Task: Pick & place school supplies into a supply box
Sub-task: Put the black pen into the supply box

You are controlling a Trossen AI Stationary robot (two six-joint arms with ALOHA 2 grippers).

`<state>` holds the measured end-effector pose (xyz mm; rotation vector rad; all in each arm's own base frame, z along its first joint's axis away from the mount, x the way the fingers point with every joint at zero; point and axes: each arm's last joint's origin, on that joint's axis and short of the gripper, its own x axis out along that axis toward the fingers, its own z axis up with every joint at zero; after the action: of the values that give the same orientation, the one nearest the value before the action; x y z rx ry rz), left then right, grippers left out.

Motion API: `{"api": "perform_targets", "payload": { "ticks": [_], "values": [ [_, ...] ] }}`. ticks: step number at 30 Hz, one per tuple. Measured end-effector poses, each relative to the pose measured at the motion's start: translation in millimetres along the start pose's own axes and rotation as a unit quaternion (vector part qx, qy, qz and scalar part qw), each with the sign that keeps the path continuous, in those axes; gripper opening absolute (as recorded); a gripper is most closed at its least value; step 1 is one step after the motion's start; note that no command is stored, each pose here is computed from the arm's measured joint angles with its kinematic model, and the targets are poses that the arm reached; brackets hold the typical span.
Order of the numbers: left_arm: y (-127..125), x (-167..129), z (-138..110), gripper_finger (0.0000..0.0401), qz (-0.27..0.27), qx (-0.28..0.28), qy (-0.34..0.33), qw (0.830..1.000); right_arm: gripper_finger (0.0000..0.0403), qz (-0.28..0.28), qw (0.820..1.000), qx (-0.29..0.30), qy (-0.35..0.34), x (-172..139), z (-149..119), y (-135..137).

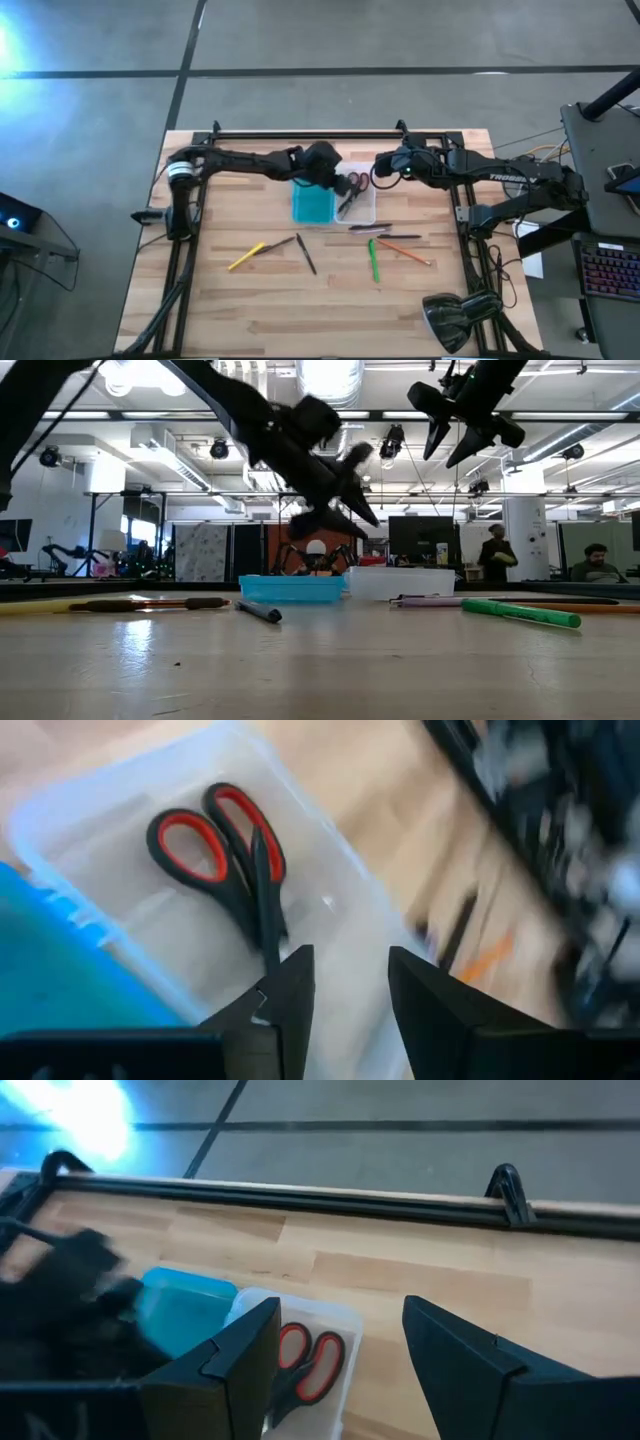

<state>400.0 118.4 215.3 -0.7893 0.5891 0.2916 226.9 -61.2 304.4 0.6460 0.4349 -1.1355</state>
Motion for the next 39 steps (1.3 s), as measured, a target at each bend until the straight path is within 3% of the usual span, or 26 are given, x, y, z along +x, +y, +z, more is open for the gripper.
{"api": "perform_targets", "payload": {
  "ticks": [5, 10, 16, 23, 27, 30, 39],
  "values": [
    [-16.7, -46.7, -11.5, 0.0115, 0.068, 0.171, 0.065, 0.981, 0.0203, 0.033, 0.995, -0.083, 0.042, -0.1, -2.7, 1.6],
    [-20.1, -88.9, -16.4, 0.0115, 0.155, 0.217, 0.082, 0.960, 0.0203, 0.100, 0.973, -0.159, 0.137, -1.9, -11.9, 2.2],
    [-18.5, -124.9, -27.0, 0.0115, 0.165, 0.224, 0.053, 0.959, 0.0203, 0.089, 0.947, -0.222, 0.216, -4.4, -33.7, -7.2],
    [2.2, -151.4, -60.1, 0.0115, 0.169, 0.199, 0.037, 0.965, 0.0203, 0.137, 0.890, -0.334, 0.280, -15.2, -76.0, -7.0],
    [15.3, -161.4, -79.9, 0.0115, 0.165, 0.168, 0.018, 0.972, 0.0203, 0.146, 0.847, -0.417, 0.296, -18.1, -104.7, -9.2],
    [23.8, -166.8, -92.1, 0.0115, 0.161, 0.148, 0.003, 0.976, 0.0203, 0.143, 0.826, -0.448, 0.310, -16.8, -124.0, -10.0],
    [34.2, -175.9, -107.4, 0.0115, 0.151, 0.130, -0.026, 0.980, 0.0203, 0.102, 0.785, -0.504, 0.345, 3.5, -162.5, -8.6]
  ]
}}
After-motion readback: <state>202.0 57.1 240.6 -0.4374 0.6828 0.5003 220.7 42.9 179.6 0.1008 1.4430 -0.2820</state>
